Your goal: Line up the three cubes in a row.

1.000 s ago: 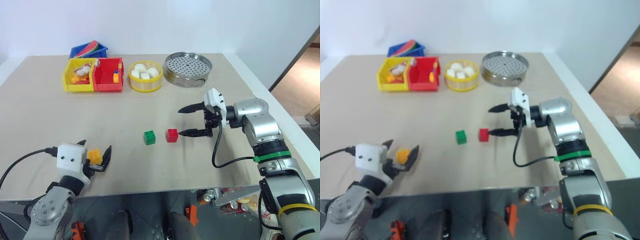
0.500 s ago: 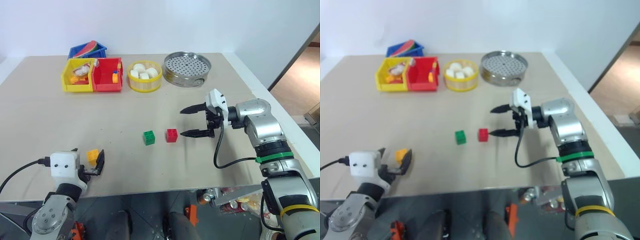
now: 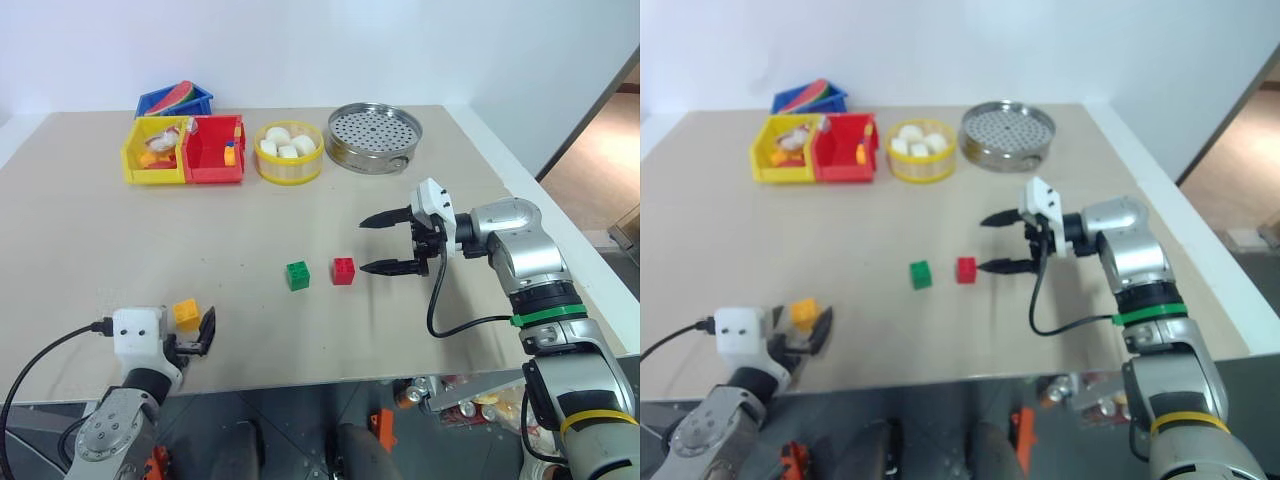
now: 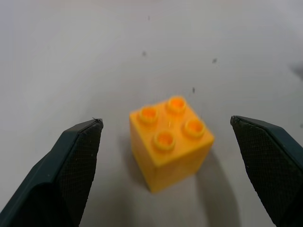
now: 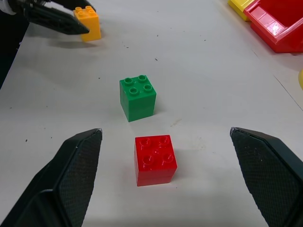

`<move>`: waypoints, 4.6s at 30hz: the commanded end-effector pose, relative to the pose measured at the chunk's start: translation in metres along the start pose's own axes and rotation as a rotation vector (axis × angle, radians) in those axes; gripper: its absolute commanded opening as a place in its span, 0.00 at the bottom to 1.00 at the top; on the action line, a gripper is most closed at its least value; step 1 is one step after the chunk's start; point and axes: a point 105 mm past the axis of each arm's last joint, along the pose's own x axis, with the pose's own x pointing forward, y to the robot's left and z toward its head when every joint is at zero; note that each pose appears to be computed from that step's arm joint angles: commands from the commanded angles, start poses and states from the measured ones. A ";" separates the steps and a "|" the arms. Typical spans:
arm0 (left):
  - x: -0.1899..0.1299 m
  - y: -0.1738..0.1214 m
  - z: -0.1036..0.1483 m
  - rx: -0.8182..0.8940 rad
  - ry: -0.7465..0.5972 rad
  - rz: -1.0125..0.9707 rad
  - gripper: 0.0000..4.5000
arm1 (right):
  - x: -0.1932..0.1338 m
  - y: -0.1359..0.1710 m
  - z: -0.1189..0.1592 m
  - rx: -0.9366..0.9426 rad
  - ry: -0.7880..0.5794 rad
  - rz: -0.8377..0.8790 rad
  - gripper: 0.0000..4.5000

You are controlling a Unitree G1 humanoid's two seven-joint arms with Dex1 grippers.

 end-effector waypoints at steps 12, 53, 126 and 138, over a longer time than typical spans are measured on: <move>0.008 0.002 0.001 0.035 -0.007 -0.024 0.59 | -0.008 -0.004 0.011 -0.052 -0.021 -0.033 1.00; 0.080 -0.032 0.036 0.606 -0.049 -1.008 0.37 | -0.012 -0.006 0.017 -0.068 -0.025 -0.094 1.00; 0.088 -0.016 0.021 0.694 0.123 -1.151 0.75 | -0.004 0.008 0.021 -0.044 -0.093 0.004 1.00; 0.091 -0.019 0.023 0.706 0.113 -1.146 0.99 | -0.005 0.005 0.019 -0.059 -0.079 -0.011 1.00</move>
